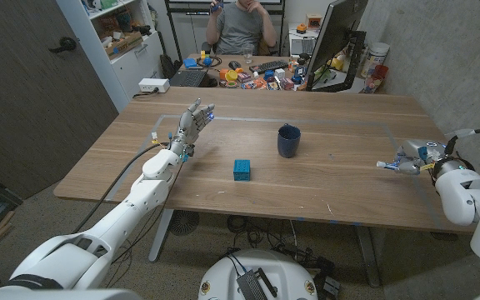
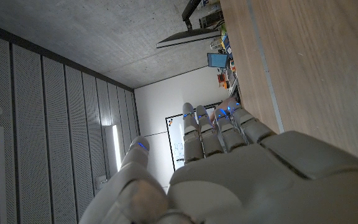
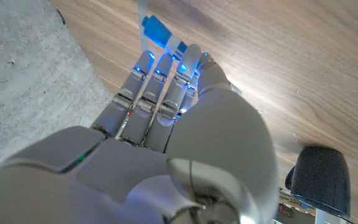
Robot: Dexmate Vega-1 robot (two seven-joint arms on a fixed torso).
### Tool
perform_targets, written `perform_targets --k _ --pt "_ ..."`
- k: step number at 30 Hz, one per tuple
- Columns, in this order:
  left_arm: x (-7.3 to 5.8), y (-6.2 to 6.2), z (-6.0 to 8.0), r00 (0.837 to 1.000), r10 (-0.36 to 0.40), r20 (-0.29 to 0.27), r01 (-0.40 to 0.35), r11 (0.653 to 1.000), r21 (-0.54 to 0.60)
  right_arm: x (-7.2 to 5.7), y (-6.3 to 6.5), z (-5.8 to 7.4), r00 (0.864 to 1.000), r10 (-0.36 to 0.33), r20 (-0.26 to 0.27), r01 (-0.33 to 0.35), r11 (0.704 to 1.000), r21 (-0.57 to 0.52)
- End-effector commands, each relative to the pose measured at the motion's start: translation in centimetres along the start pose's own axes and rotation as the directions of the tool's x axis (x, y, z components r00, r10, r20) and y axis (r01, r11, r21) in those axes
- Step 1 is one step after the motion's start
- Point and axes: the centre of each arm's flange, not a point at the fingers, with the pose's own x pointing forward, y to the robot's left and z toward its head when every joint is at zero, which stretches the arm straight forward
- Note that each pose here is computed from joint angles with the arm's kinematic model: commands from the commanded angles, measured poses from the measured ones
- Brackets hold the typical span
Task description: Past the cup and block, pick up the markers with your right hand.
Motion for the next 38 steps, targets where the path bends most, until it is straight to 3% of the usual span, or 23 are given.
perform_targets --k 1,2,5,6,11,15,26,38 --pt "-0.1 0.0 0.1 1.000 -0.001 0.005 0.001 1.000 -0.002 -1.0 -6.4 -0.5 0.997 -0.074 0.018 0.075 0.996 -0.057" --pt "-0.1 -0.1 0.1 1.000 -0.003 0.007 0.003 1.000 -0.002 -1.2 -7.6 -0.6 0.996 -0.090 0.016 0.091 0.994 -0.065" --pt "-0.1 -0.1 0.3 1.000 -0.006 0.010 0.006 1.000 0.000 -1.5 -9.1 -0.7 0.993 -0.118 0.010 0.118 0.990 -0.080" --pt "-0.1 -0.1 0.3 1.000 -0.006 0.009 0.006 1.000 0.000 -1.5 -9.1 -0.7 0.993 -0.117 0.010 0.118 0.990 -0.081" --pt "-0.2 -0.1 0.5 1.000 -0.005 0.016 0.005 1.000 0.000 -2.2 -11.5 -1.1 0.988 -0.156 -0.002 0.156 0.984 -0.091" --pt "-0.3 0.0 0.6 1.000 -0.003 0.022 0.003 1.000 -0.003 -2.5 -12.4 -1.4 0.984 -0.176 -0.010 0.175 0.981 -0.087" --pt "-0.4 0.1 0.9 1.000 -0.001 0.027 0.001 1.000 0.000 -2.0 -11.4 -1.2 0.988 -0.153 0.002 0.153 0.985 -0.079" --pt "0.0 -0.4 0.9 1.000 -0.010 0.022 0.010 1.000 0.003 -1.9 -11.7 -1.7 0.988 -0.157 -0.004 0.156 0.984 -0.088"
